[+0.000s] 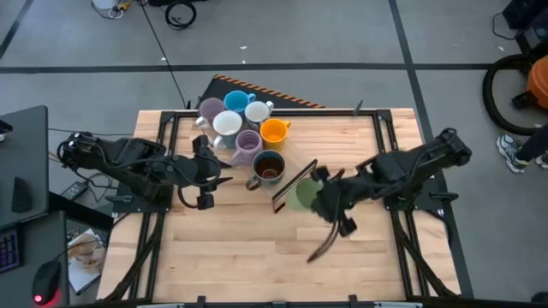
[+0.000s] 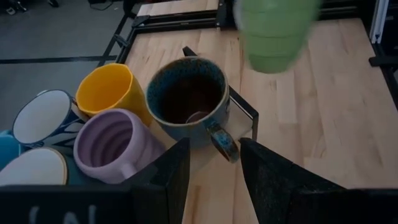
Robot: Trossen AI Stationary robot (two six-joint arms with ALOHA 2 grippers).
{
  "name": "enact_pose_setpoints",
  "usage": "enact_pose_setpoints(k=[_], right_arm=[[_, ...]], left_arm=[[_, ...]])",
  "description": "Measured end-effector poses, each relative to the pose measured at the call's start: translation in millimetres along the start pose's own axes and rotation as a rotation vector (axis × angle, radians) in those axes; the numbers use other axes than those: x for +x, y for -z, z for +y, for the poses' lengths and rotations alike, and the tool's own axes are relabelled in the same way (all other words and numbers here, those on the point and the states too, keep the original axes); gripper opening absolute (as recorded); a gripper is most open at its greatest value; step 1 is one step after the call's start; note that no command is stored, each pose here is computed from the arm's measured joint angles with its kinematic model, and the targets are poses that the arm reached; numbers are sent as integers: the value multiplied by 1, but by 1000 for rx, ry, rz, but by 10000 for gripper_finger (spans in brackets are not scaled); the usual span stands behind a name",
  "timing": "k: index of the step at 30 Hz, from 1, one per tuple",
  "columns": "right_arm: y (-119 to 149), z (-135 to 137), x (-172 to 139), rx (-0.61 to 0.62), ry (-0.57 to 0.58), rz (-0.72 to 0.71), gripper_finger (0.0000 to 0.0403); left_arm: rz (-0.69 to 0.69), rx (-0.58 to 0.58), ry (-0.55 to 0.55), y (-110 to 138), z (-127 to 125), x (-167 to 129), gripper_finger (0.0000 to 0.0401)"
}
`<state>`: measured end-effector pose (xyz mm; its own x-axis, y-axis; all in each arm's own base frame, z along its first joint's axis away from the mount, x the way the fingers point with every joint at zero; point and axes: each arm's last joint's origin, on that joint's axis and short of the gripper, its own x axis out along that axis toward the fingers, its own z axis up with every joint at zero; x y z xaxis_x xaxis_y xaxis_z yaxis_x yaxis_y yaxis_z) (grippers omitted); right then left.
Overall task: Place coffee mugs
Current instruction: Put the green mug on the shelf
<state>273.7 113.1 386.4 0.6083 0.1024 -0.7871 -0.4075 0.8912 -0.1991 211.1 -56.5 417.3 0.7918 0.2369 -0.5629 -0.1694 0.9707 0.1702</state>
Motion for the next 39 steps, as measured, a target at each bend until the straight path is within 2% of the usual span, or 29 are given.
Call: enact_pose_setpoints(k=[7,14,23,32,39], right_arm=[[18,-46,-7,83,135,81,28],[35,-90,1,112,180,165,28],[50,-127,7,169,80,133,28],[55,-140,29,163,-27,149,28],[57,-143,40,137,-44,187,28]], left_arm=[[-1,0,-6,0,0,0,148],[-5,-4,-27,0,1,0,148],[-6,-29,-27,0,1,0,148],[-5,-36,-28,0,1,0,148],[-4,-36,-28,0,1,0,148]])
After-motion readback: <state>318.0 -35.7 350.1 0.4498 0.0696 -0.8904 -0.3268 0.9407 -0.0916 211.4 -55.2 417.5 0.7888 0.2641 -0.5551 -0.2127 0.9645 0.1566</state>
